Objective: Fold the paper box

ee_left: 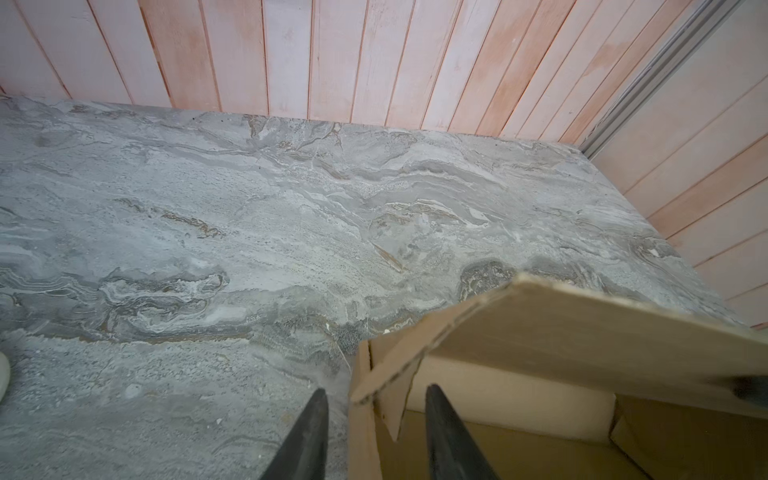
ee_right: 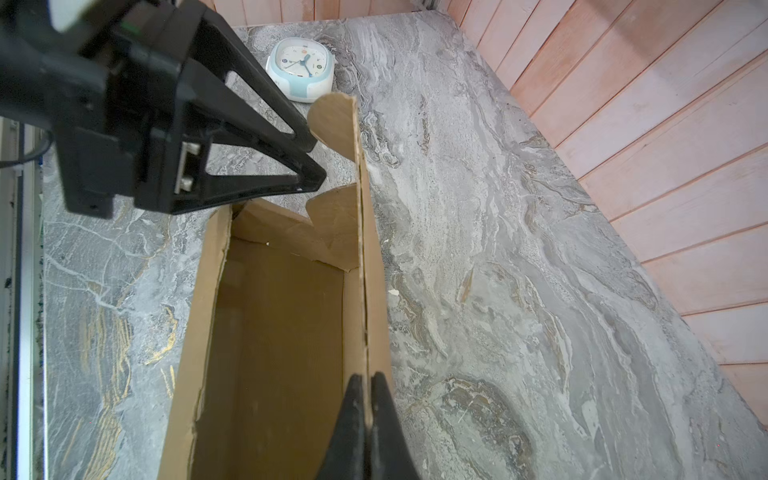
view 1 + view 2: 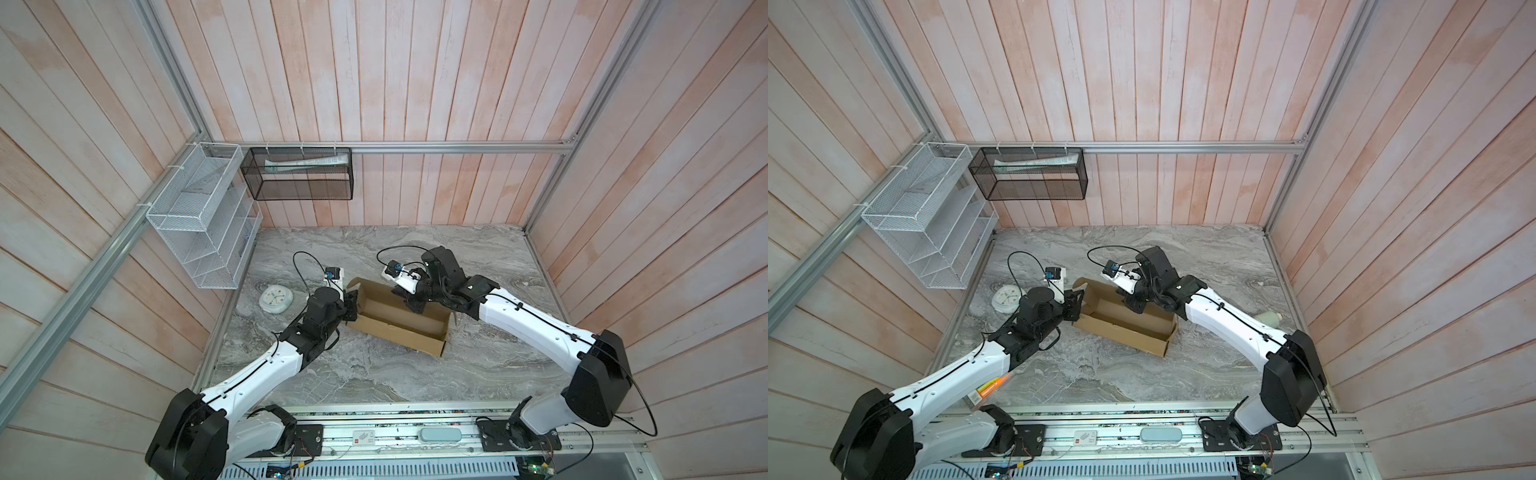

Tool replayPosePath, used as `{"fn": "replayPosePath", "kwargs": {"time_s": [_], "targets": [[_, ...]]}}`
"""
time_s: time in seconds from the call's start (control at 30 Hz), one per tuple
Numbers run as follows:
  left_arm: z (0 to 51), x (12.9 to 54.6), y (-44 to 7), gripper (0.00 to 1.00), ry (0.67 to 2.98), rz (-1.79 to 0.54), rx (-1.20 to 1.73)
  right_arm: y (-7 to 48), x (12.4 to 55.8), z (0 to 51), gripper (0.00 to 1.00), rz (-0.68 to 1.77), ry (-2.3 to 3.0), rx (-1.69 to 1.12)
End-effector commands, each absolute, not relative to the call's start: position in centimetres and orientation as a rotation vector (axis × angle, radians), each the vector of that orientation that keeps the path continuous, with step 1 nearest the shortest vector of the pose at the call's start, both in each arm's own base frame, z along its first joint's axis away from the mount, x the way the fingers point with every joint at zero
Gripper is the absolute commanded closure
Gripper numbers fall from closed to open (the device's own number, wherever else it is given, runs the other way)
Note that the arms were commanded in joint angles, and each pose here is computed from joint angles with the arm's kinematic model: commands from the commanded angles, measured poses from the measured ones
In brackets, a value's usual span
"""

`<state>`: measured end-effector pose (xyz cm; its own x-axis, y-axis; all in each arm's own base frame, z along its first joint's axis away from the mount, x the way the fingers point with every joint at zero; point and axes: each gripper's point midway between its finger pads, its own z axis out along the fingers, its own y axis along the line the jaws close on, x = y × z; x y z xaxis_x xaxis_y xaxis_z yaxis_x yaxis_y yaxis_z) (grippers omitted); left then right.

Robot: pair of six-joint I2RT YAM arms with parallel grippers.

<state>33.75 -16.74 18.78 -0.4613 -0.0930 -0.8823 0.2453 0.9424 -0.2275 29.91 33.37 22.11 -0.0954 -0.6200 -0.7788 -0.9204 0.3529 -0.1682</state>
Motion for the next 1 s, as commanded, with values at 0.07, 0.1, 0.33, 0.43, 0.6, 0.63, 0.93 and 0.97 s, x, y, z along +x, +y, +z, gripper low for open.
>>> {"fn": "replayPosePath", "kwargs": {"time_s": [0.07, 0.1, 0.33, 0.43, 0.6, 0.63, 0.93, 0.97], "targets": [[21.2, 32.3, -15.8, 0.62, 2.032, -0.426, 0.052, 33.6, 29.7, 22.0, 1.0, 0.475, 1.81, -1.375], [21.1, 31.7, -15.9, 0.63, 2.053, -0.454, 0.041, 33.6, 29.7, 22.0, 1.0, 0.476, 1.81, -1.374], [18.4, 25.9, -17.4, 0.63, 2.206, -0.756, -0.041, 33.7, 29.7, 22.0, 1.0, 0.484, 1.81, -1.368], [16.5, 23.3, -18.3, 0.65, 2.278, -0.812, -0.055, 33.8, 29.5, 21.9, 1.0, 0.492, 1.813, -1.366], [13.9, 21.2, -19.1, 0.68, 2.365, -0.828, -0.107, 34.0, 29.3, 22.1, 1.0, 0.498, 1.807, -1.367], [13.5, 21.0, -19.5, 0.68, 2.373, -0.845, -0.11, 34.0, 29.3, 22.0, 1.0, 0.5, 1.806, -1.369], [10.7, 21.1, -23.0, 0.76, 2.398, -0.921, -0.157, 34.3, 28.8, 22.6, 1.0, 0.513, 1.789, -1.374], [10.5, 21.2, -23.2, 0.77, 2.393, -0.929, -0.169, 34.3, 28.8, 22.5, 1.0, 0.515, 1.789, -1.375]]}}
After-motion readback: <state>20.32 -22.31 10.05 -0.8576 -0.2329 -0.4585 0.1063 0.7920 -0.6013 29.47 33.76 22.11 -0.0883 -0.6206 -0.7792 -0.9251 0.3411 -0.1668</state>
